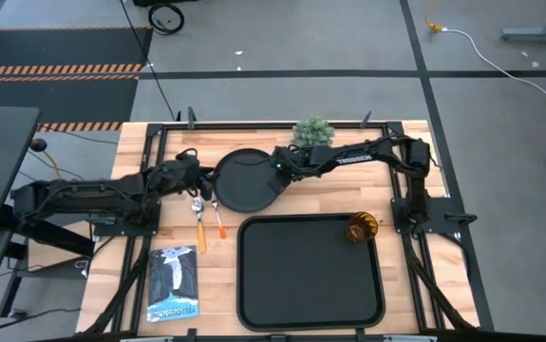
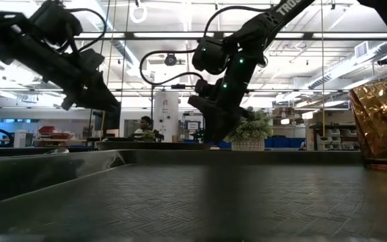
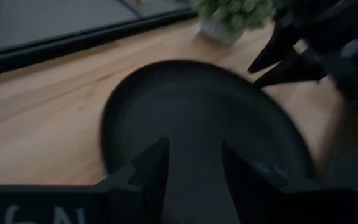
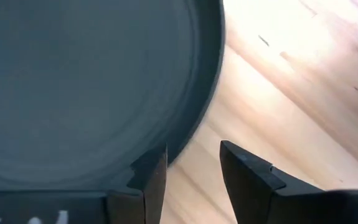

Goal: Pick and place plate/cup/fork/spoon on tray
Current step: Put the black plate on the bottom left of the brown cup

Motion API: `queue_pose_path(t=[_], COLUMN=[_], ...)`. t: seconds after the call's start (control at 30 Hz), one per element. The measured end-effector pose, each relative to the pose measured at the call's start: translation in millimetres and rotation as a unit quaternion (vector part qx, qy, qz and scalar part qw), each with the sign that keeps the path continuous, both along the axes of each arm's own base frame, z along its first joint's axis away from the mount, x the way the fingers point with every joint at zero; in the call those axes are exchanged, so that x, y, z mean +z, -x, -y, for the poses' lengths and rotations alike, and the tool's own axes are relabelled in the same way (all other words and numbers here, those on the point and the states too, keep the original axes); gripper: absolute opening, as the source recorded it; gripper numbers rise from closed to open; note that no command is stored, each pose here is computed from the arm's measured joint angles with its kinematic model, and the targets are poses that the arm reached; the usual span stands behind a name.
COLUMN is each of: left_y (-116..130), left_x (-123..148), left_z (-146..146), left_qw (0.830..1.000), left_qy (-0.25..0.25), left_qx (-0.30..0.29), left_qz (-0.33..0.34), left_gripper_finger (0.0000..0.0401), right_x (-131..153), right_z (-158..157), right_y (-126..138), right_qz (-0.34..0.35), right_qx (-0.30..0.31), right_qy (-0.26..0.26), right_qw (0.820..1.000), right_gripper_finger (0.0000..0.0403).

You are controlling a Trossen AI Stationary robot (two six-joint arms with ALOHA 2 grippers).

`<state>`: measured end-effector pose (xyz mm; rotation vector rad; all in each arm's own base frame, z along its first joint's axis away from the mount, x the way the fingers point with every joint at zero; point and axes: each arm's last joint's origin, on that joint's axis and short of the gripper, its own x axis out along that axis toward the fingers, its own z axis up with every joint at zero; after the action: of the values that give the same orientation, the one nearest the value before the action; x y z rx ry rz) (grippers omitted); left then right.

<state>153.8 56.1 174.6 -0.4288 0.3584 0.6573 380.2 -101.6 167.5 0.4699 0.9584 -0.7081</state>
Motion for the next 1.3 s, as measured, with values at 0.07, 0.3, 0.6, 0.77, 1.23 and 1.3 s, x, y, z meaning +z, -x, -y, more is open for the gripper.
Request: queue_pose_path(t=[0.07, 0.3, 0.6, 0.77, 1.23, 1.3], left_y=[1, 6, 11, 11, 10, 10], left_x=[4, 9, 5, 5, 5, 5], left_z=[-2, -2, -1, -1, 1, 1], left_qw=[0.999, 0.993, 0.988, 0.988, 0.989, 0.989], left_qy=[0.002, 0.014, 0.023, 0.026, 0.027, 0.028], left_qx=[0.001, 0.014, 0.027, 0.027, 0.022, 0.022], left_qz=[-0.039, -0.117, -0.147, -0.148, -0.145, -0.145], left_gripper_finger=[0.0157, 0.0157, 0.0147, 0.0142, 0.0142, 0.0142], right_x=[-1, -1, 1, 0, -3, -8], right_z=[2, 6, 10, 10, 12, 11], right_y=[-1, 0, -3, -1, 0, 2], right_qz=[0.006, 0.014, 0.039, 0.032, 0.035, 0.042], right_qx=[-0.002, -0.008, -0.003, -0.007, 0.001, 0.002], right_qy=[-0.01, -0.023, -0.034, -0.031, -0.027, -0.037], right_qw=[1.0, 1.0, 0.999, 0.999, 0.999, 0.998], right_gripper_finger=[0.0152, 0.014, 0.0102, 0.0094, 0.0114, 0.0113])
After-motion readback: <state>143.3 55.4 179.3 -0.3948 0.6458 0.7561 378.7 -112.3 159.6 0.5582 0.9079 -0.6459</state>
